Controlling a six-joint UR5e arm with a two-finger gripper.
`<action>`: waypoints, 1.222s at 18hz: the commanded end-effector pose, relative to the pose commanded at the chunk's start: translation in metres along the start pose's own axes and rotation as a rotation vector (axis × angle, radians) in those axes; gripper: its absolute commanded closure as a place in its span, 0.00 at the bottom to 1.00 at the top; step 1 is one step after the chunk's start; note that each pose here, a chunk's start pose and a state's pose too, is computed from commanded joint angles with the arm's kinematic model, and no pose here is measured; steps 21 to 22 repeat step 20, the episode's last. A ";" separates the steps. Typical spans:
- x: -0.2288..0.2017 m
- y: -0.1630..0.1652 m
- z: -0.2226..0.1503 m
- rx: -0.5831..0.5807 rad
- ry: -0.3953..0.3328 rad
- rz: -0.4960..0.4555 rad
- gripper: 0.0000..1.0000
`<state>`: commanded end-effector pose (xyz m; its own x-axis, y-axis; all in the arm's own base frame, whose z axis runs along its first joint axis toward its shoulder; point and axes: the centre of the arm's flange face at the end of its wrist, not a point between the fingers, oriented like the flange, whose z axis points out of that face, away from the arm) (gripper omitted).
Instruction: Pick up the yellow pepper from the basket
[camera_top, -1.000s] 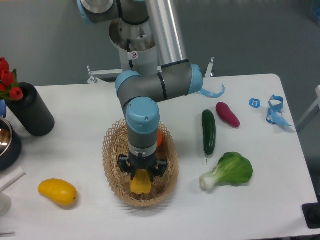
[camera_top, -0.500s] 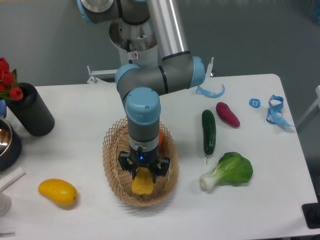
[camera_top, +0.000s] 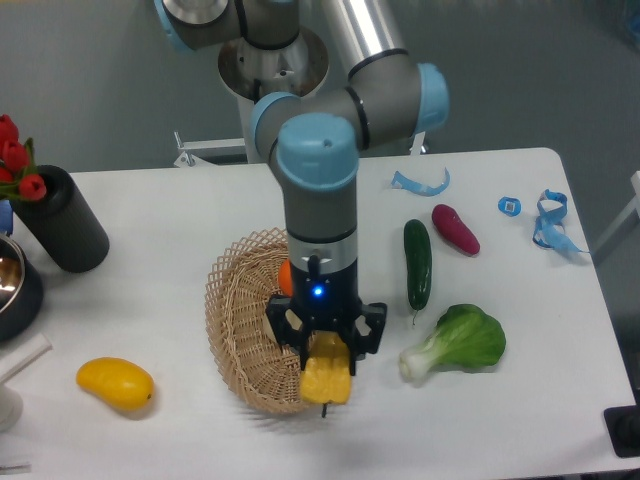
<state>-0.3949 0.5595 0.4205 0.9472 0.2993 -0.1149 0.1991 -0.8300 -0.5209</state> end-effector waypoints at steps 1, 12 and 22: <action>-0.006 0.002 -0.001 0.006 0.008 -0.008 0.67; -0.015 0.000 -0.006 0.016 -0.003 -0.005 0.67; -0.015 0.000 -0.010 0.020 -0.003 -0.005 0.67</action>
